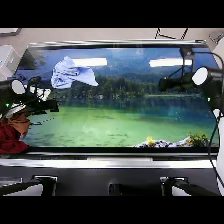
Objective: Fold the clothes and pants, and hang the long-sleeved shirts on hangers.
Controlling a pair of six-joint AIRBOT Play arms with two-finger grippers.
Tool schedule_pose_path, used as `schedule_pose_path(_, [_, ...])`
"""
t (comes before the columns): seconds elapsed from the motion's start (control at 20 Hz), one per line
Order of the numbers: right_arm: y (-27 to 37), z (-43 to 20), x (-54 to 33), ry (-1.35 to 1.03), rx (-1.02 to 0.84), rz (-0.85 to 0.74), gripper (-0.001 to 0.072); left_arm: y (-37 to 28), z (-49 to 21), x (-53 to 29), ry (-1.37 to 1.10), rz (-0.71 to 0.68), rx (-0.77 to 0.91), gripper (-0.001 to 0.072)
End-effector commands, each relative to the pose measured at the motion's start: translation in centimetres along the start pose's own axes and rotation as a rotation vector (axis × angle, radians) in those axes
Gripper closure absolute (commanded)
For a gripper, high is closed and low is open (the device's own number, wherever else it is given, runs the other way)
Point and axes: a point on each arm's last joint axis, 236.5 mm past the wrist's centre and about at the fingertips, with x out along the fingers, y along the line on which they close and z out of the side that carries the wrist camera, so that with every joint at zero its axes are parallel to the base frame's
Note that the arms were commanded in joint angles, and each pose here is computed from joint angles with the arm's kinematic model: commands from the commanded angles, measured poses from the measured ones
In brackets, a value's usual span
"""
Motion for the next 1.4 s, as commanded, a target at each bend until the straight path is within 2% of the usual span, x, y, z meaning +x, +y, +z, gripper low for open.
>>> schedule_pose_path(0.0, [-0.3, 7.1, -1.1, -0.304, -0.020, -0.017, 0.0015, -0.9, 3.5, -0.2, -0.144, -0.041, -0.049, 0.0000])
schedule_pose_path(0.25, [-0.4, 8.5, -1.6, -0.367, -0.019, -0.023, 0.0016, -4.1, 12.5, -3.7, -0.534, -0.239, -0.198, 0.0002])
schedule_pose_path(0.4, [-0.4, 7.9, -1.3, -0.340, -0.019, -0.020, 0.0019, -2.7, 21.2, -7.9, -0.963, -0.287, -0.288, 0.0025])
schedule_pose_path(0.45, [-0.3, 7.4, -1.1, -0.319, -0.012, -0.017, 0.0034, -1.0, 23.2, -6.8, -0.979, -0.314, -0.398, 0.0095])
schedule_pose_path(0.5, [-0.3, 6.9, -0.7, -0.296, 0.004, -0.013, 0.0033, 0.8, 24.3, -3.8, -0.900, -0.325, -0.505, 0.0093])
schedule_pose_path(0.6, [-0.3, 5.3, 0.2, -0.229, 0.024, -0.007, 0.0033, 3.3, 24.2, 3.5, -0.624, -0.348, -0.698, -0.0006])
schedule_pose_path(0.7, [-0.3, 3.5, 1.3, -0.150, 0.025, -0.003, 0.0033, 3.2, 22.8, 8.2, -0.366, -0.444, -0.821, -0.0005])
schedule_pose_path(0.8, [-0.2, 1.9, 2.2, -0.083, 0.029, 0.002, 0.0033, 2.5, 22.8, 10.4, -0.285, -0.520, -0.865, -0.0005])
schedule_pose_path(1.0, [0.7, 0.1, 3.3, -0.010, 0.065, 0.045, 0.0033, 1.8, 24.3, 12.7, -0.323, -0.573, -0.958, -0.0005])
schedule_pose_path(1.2, [1.4, -0.3, 3.3, 0.010, 0.087, 0.074, 0.0032, 1.7, 29.1, 11.5, -0.583, -0.621, -0.984, 0.0002])
schedule_pose_path(1.25, [1.9, -0.5, 3.2, 0.022, 0.104, 0.097, 0.0032, 1.4, 29.6, 11.1, -0.627, -0.617, -0.971, 0.0028])
schedule_pose_path(1.3, [2.5, -0.8, 3.1, 0.036, 0.120, 0.120, 0.0032, 0.7, 29.6, 11.1, -0.623, -0.622, -0.965, 0.0294])
schedule_pose_path(1.35, [2.8, -0.9, 3.0, 0.045, 0.126, 0.132, 0.0032, -0.4, 29.3, 10.9, -0.593, -0.637, -0.950, 0.0693])
